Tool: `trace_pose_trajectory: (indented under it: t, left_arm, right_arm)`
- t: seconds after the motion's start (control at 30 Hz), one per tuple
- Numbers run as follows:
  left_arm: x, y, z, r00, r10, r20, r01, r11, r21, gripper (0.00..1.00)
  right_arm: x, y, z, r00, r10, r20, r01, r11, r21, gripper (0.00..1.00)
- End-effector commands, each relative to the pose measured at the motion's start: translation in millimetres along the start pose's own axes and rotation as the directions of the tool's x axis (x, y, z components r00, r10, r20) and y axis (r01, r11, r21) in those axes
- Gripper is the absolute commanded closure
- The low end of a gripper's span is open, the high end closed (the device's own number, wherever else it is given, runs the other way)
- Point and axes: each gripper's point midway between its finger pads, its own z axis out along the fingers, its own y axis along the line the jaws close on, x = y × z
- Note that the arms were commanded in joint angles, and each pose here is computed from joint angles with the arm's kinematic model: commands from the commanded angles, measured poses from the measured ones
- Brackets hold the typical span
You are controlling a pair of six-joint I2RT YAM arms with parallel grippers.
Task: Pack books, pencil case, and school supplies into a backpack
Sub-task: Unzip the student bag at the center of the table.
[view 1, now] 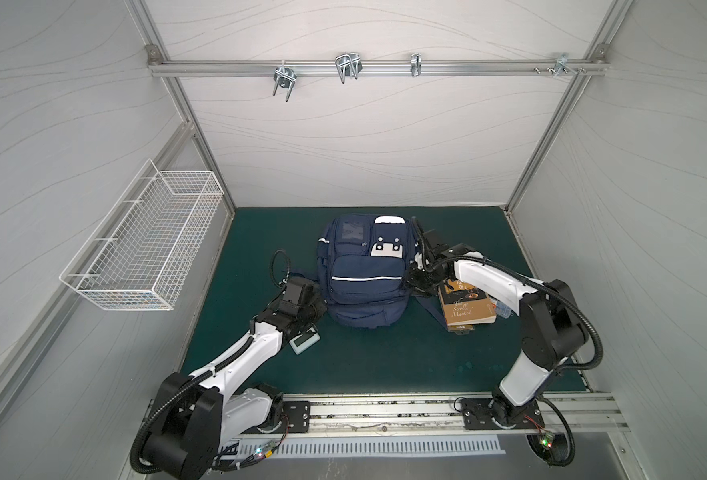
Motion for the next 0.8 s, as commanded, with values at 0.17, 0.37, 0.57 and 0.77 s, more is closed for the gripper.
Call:
trace_pose_trajectory:
  t: [0.17, 0.37, 0.57, 0.77]
  left_arm:
    - [19.9, -56.1, -20.1, 0.997, 0.082, -0.002, -0.079, 0.969, 0.234, 1.0]
    - [25.4, -47.9, -15.7, 0.997, 0.076, -0.021, -0.069, 0.972, 0.223, 1.0]
    - [14.9, -6.5, -12.4, 0.996, 0.073, 0.042, -0.074, 0.997, 0.026, 1.0]
    - [-4.2, 25.1, -3.0, 0.997, 0.032, 0.069, -0.025, 0.994, -0.103, 1.0]
  right_arm:
    - [67.7, 28.9, -1.6, 1.0, 0.022, 0.002, -0.022, 0.999, 0.025, 0.14]
    - [73.5, 43.7, 37.5, 0.994, 0.086, -0.072, -0.088, 0.996, -0.023, 0.24]
    - [58.0, 13.0, 42.6, 0.994, 0.107, -0.022, -0.104, 0.989, 0.103, 0.77]
    - [49.9, -21.4, 37.6, 0.993, 0.117, -0.001, -0.115, 0.981, 0.158, 1.0]
